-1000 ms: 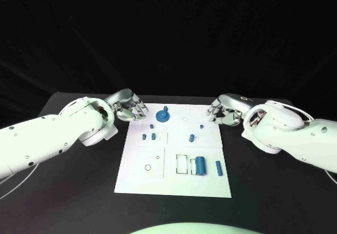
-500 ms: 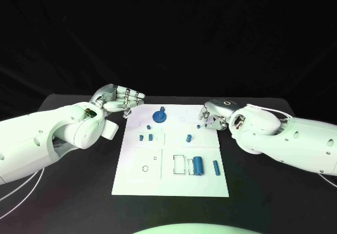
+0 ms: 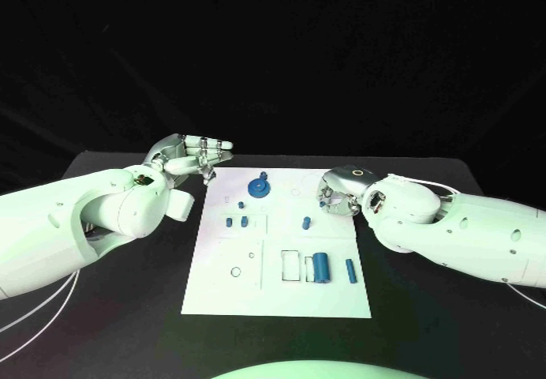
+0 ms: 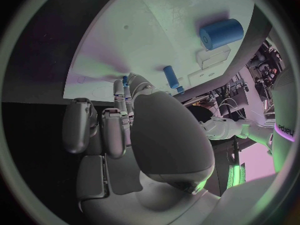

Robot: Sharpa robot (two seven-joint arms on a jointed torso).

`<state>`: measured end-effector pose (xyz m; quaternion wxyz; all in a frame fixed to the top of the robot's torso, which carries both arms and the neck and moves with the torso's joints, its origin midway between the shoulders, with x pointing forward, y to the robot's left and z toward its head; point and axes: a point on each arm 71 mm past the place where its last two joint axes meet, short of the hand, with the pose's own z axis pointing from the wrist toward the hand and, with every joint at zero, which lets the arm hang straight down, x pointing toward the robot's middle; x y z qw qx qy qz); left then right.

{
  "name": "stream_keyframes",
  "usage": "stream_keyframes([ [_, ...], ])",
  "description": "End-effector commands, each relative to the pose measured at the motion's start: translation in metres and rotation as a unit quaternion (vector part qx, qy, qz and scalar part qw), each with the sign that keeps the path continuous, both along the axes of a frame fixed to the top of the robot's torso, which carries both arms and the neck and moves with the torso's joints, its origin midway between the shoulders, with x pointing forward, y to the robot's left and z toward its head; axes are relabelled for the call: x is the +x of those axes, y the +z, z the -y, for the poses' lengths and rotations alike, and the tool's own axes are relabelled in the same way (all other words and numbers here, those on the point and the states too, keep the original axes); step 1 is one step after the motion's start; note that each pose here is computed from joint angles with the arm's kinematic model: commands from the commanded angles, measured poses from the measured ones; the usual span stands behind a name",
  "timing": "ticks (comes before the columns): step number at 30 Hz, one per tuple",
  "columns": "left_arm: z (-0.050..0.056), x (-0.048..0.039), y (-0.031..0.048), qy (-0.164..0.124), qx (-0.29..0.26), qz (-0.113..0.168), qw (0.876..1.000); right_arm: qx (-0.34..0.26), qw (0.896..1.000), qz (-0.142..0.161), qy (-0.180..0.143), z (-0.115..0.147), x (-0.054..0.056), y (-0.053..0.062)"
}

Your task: Assemble the parts on the task board

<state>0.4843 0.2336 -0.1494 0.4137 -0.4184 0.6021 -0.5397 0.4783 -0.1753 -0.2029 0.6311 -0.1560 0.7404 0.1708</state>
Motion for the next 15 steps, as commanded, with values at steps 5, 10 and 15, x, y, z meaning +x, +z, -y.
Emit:
stream_keyframes([
  [5, 0.0019, -0.0008, 0.0027, -0.003, -0.021, 0.004, 1.000, -0.018, 1.000, -0.004, 0.005, -0.0023, 0.0019, -0.0047],
  [10, 0.0018, -0.0012, 0.0027, -0.003, -0.021, 0.003, 1.000, -0.025, 1.000, -0.010, 0.003, -0.0025, 0.0035, -0.0074],
  [15, 0.0020, -0.0014, 0.0026, -0.003, -0.021, 0.002, 1.000, -0.037, 0.999, -0.022, 0.000, -0.0024, 0.0047, -0.0111],
])
